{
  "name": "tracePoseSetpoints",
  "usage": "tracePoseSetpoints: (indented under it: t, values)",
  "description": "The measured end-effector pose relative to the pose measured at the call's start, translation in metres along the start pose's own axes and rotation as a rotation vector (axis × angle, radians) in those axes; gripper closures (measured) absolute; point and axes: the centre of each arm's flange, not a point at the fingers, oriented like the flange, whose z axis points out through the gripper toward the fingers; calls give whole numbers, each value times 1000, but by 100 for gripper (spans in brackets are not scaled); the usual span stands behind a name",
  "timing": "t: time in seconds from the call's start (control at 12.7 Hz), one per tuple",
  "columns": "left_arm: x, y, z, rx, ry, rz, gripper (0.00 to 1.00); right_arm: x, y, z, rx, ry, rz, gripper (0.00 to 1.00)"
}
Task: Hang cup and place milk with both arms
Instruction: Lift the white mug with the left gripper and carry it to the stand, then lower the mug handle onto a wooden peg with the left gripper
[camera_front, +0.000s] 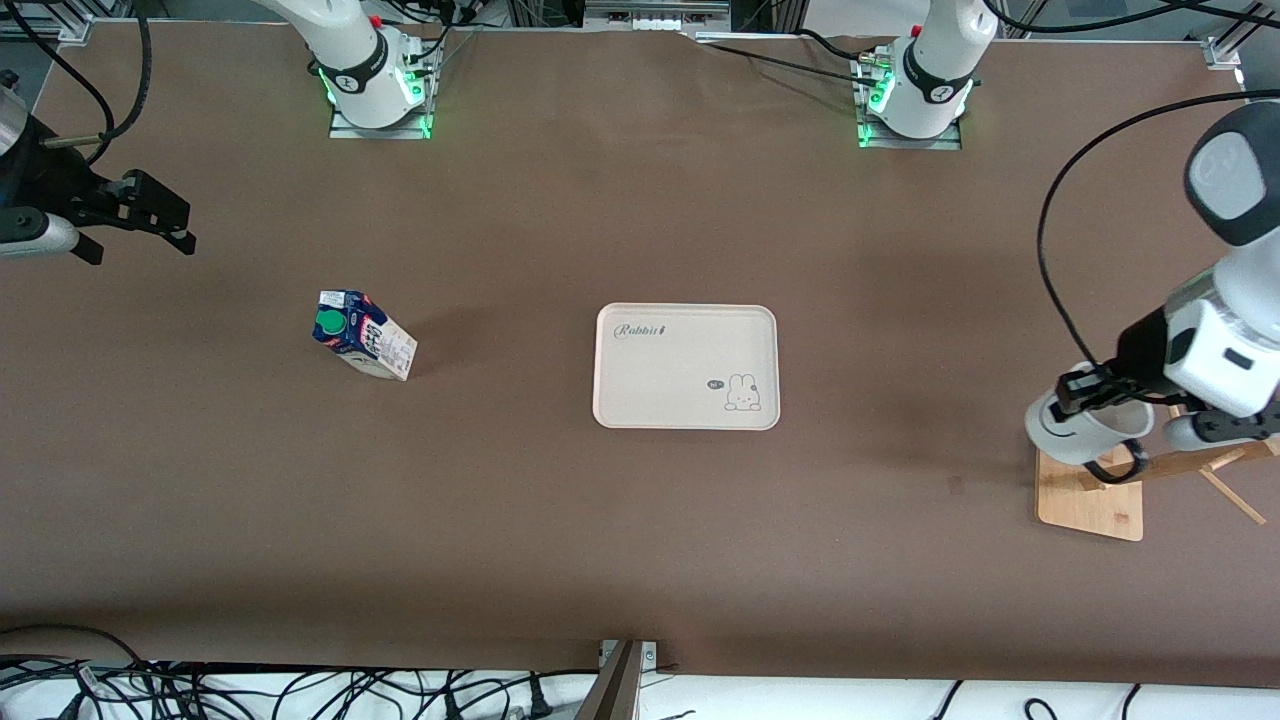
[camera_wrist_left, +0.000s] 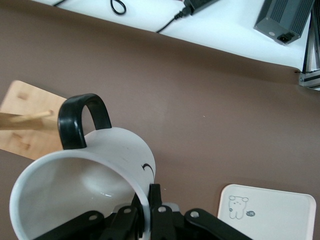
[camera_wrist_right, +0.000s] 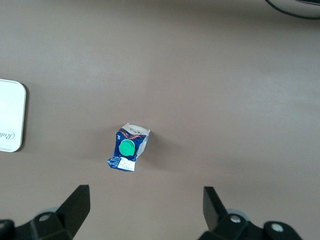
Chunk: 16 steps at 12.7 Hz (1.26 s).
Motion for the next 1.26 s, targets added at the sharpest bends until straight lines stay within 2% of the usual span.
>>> tracePoseSetpoints:
  t: [0.16, 0.55, 0.79, 1.26]
  values:
    - [5, -23, -7, 15, 11, -12, 94, 0, 0, 0, 0, 0, 0, 0]
    - [10, -41, 0, -41, 0, -75, 94, 0, 0, 0, 0, 0, 0, 0]
    - [11, -46, 0, -40, 1, -84, 94, 0, 0, 0, 0, -1, 0, 0]
    - [16, -75, 6, -54, 2, -19, 94, 0, 0, 0, 0, -1, 0, 0]
